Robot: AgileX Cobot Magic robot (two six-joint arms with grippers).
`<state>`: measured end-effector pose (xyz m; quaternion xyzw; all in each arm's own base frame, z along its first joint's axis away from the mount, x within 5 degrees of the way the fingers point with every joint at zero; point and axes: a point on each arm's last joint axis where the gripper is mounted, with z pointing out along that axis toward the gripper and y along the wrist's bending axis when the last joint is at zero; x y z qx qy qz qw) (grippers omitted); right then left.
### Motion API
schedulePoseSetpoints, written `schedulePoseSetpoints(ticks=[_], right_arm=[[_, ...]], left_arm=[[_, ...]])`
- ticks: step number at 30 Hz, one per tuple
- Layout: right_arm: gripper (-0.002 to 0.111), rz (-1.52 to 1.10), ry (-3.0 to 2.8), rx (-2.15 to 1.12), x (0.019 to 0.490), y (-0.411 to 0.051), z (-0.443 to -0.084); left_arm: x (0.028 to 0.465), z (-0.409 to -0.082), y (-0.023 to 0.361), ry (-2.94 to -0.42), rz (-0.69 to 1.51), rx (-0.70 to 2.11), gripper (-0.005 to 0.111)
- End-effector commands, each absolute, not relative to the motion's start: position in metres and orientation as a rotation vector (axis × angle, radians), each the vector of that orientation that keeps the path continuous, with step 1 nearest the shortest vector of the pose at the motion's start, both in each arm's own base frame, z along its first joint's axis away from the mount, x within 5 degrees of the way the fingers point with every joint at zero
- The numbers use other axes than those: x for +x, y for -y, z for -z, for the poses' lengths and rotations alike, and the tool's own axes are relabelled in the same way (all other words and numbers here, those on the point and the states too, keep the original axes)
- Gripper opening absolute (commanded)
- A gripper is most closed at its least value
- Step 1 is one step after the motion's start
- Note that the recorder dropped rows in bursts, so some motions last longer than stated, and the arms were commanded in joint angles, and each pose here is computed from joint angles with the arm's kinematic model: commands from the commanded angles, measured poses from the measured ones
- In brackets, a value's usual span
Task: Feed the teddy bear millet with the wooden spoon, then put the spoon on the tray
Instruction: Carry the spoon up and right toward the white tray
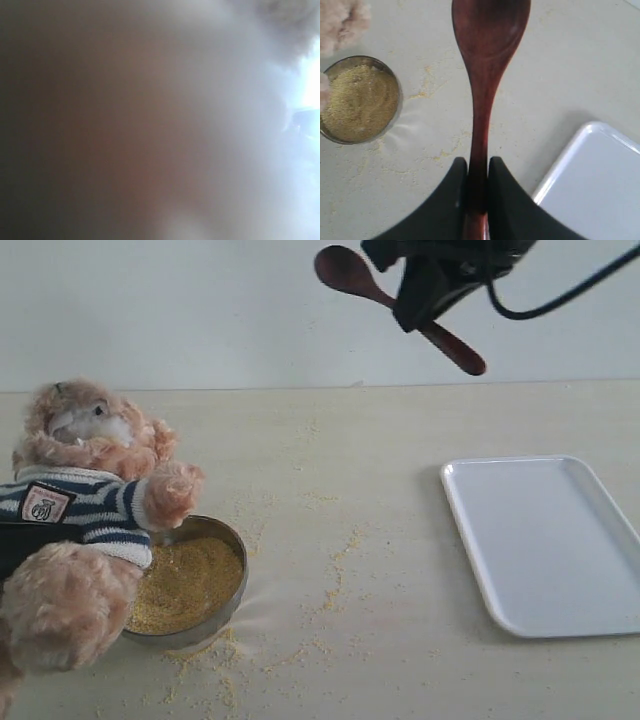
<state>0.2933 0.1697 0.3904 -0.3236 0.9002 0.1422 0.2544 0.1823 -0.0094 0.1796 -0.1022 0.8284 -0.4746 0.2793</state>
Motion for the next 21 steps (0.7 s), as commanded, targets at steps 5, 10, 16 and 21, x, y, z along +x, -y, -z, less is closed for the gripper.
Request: schedulePoseSetpoints(ticks=[5,10,16,21], right_arm=[[0.0,-0.276,-2.382,-0.427,0.277,-0.081,-0.372],[0.0,-0.215,-2.342,-0.054,0.264,-0.032,-0.344],[0.0,-0.133,-2.319,-0.016,0.255,-0.013,-0.308],[0.0,-0.145,-2.305,0.024,0.258,-0.013,-0.288]], left_arm=[[0.183,-0.183,0.011,-2.212,1.295,-0.228,0.005],[0.183,-0.182,0.01,-2.22,1.277,-0.235,0.005],[0.183,-0.182,0.009,-2.222,1.272,-0.237,0.005],[0.183,-0.182,0.009,-2.221,1.273,-0.237,0.005]])
